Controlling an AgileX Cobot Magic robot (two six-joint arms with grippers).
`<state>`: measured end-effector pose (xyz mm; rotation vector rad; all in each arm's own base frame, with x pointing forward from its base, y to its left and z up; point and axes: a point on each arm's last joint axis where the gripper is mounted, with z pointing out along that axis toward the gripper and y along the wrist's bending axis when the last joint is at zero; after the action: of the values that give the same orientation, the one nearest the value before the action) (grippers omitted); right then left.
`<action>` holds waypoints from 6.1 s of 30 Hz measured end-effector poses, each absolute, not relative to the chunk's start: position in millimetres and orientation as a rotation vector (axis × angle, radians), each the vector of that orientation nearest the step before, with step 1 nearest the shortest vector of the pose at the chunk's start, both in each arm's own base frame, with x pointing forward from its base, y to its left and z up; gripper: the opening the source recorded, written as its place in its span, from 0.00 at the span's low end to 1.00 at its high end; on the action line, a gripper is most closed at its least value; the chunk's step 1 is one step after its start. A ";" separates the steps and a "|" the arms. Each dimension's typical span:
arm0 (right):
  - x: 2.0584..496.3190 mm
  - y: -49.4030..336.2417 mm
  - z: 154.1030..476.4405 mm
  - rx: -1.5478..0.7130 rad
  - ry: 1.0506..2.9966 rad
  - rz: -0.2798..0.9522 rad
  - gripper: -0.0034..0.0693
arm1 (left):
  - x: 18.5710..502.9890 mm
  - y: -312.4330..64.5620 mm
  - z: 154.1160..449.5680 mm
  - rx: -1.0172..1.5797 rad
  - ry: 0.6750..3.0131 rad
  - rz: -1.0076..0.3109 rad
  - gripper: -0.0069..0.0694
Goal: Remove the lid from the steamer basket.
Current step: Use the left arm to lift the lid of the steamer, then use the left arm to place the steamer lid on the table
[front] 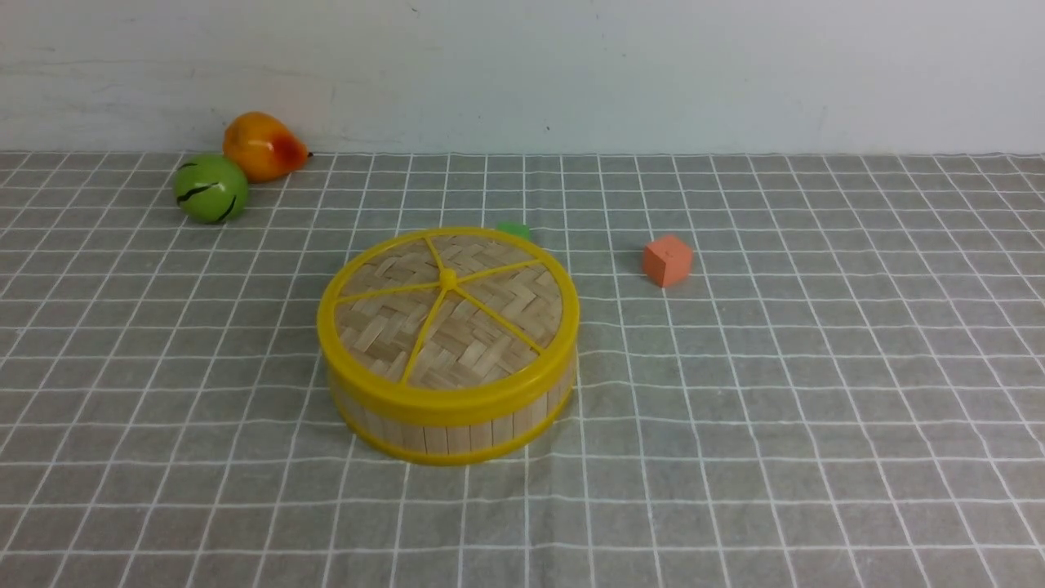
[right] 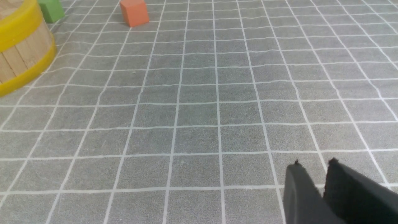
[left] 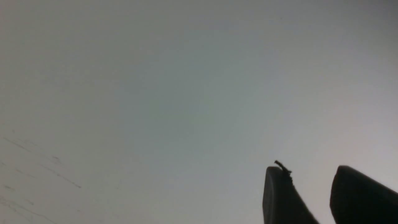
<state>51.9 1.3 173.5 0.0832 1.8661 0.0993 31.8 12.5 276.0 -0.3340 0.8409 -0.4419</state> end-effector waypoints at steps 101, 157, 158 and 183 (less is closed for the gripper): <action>51.9 1.3 173.5 0.083 1.866 0.099 0.34 | 437.5 -199.9 265.9 0.205 2.651 -0.003 0.41; 51.9 1.3 173.5 0.083 1.866 0.099 0.35 | 437.1 -181.4 265.6 0.192 2.729 0.079 0.23; 51.9 1.3 173.5 0.083 1.866 0.099 0.35 | 437.1 -181.4 265.6 0.189 2.729 0.078 0.23; 51.9 1.3 173.5 0.082 1.866 0.098 0.37 | 379.2 -183.8 397.0 0.287 2.446 -0.281 0.23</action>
<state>51.9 1.3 173.5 0.0825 1.8661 0.0982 379.2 -183.8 397.0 0.2871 2.4457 -0.2810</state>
